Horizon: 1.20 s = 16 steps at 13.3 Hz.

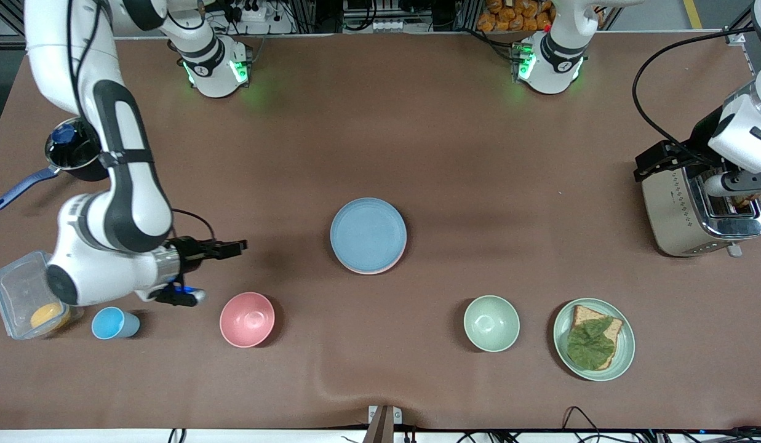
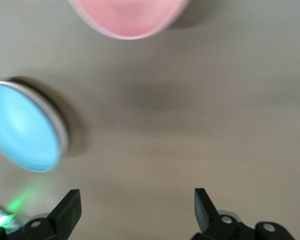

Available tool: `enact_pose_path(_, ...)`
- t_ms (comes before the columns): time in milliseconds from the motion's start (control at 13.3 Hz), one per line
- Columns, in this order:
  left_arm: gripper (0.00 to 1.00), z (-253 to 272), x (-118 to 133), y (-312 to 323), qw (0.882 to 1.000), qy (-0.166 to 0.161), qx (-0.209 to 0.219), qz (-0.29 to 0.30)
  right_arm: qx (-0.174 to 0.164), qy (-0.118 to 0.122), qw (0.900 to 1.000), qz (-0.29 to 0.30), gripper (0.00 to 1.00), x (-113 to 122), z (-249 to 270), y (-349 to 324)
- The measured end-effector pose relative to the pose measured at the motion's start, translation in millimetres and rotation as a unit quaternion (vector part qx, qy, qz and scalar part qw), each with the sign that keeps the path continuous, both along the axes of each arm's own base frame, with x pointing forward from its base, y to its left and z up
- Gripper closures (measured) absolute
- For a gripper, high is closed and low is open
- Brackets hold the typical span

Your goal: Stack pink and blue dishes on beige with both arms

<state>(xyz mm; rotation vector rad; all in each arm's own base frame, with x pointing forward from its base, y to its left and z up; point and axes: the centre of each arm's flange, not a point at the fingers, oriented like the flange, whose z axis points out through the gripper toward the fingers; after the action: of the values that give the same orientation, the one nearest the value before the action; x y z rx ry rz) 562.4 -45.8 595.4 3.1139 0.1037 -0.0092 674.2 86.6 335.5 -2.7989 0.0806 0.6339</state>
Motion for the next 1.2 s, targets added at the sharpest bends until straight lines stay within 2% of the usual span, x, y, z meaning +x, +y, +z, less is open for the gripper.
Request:
enact_pose_path(225,0.00,1.3,0.2,-0.1,1.000,-0.002,0.000,-0.001,-0.094,-0.029,0.994,0.038,0.00,-3.3,39.0,-31.2)
enact_pose_path(376,0.00,2.1,0.6,-0.1,1.000,-0.003,0.000,-0.001,-0.122,-0.055,0.990,0.051,0.00,-6.0,72.0,-42.6)
enact_pose_path(601,0.00,2.6,1.6,0.2,1.000,-0.003,0.000,0.000,-0.129,-0.102,0.986,0.032,0.00,-24.8,147.4,-67.4)
enact_pose_path(751,0.00,2.5,2.2,0.4,1.000,-0.003,0.000,0.000,-0.128,-0.136,0.982,0.012,0.00,-52.9,205.9,-90.1)
enact_pose_path(902,0.00,2.4,2.6,0.3,1.000,-0.003,0.000,0.000,-0.144,-0.165,0.976,0.000,0.00,-84.7,258.7,-110.8)
enact_pose_path(1127,0.00,1.5,3.1,0.9,1.000,-0.002,0.000,0.000,-0.156,-0.192,0.969,-0.007,0.00,-116.5,304.9,-120.6)
enact_pose_path(1202,0.00,1.3,3.2,1.6,1.000,-0.002,0.000,0.000,-0.156,-0.191,0.969,-0.007,0.00,-120.6,308.4,-120.5)
